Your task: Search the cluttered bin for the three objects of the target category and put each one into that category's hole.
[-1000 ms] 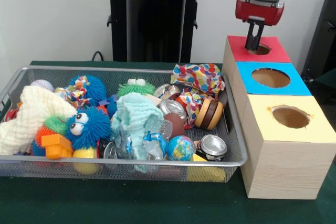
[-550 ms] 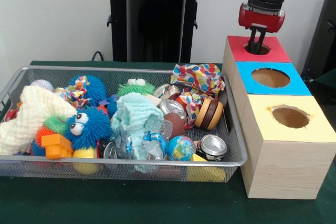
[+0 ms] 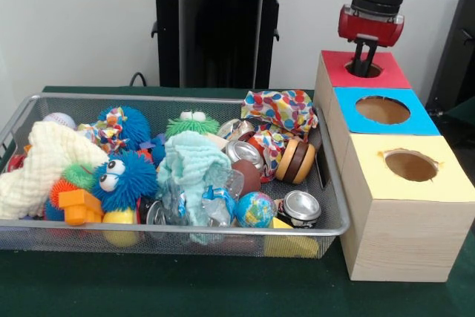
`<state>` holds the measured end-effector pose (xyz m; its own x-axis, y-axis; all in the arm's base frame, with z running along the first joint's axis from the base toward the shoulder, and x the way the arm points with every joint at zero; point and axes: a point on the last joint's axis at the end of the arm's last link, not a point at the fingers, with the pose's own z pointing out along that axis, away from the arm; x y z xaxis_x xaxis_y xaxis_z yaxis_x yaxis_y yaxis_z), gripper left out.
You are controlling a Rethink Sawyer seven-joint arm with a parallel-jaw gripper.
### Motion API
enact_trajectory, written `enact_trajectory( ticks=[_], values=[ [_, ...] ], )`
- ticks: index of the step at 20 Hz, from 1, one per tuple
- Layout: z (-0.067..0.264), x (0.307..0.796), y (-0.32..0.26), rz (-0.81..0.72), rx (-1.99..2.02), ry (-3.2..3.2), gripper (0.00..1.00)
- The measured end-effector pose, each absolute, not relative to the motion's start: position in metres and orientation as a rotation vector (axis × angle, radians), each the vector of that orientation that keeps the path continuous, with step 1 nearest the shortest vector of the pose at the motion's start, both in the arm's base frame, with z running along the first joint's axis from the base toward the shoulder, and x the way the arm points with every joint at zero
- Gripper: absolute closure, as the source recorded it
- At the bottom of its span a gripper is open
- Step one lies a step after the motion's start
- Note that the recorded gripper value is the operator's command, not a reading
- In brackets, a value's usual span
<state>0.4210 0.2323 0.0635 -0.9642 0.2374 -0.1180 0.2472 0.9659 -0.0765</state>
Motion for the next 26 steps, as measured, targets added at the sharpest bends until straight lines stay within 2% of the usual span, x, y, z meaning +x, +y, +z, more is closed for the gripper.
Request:
enact_trajectory(
  ticks=[26],
  values=[
    [0.108, 0.449, 0.219, 0.023, 0.505, 2.997, 1.0]
  ],
)
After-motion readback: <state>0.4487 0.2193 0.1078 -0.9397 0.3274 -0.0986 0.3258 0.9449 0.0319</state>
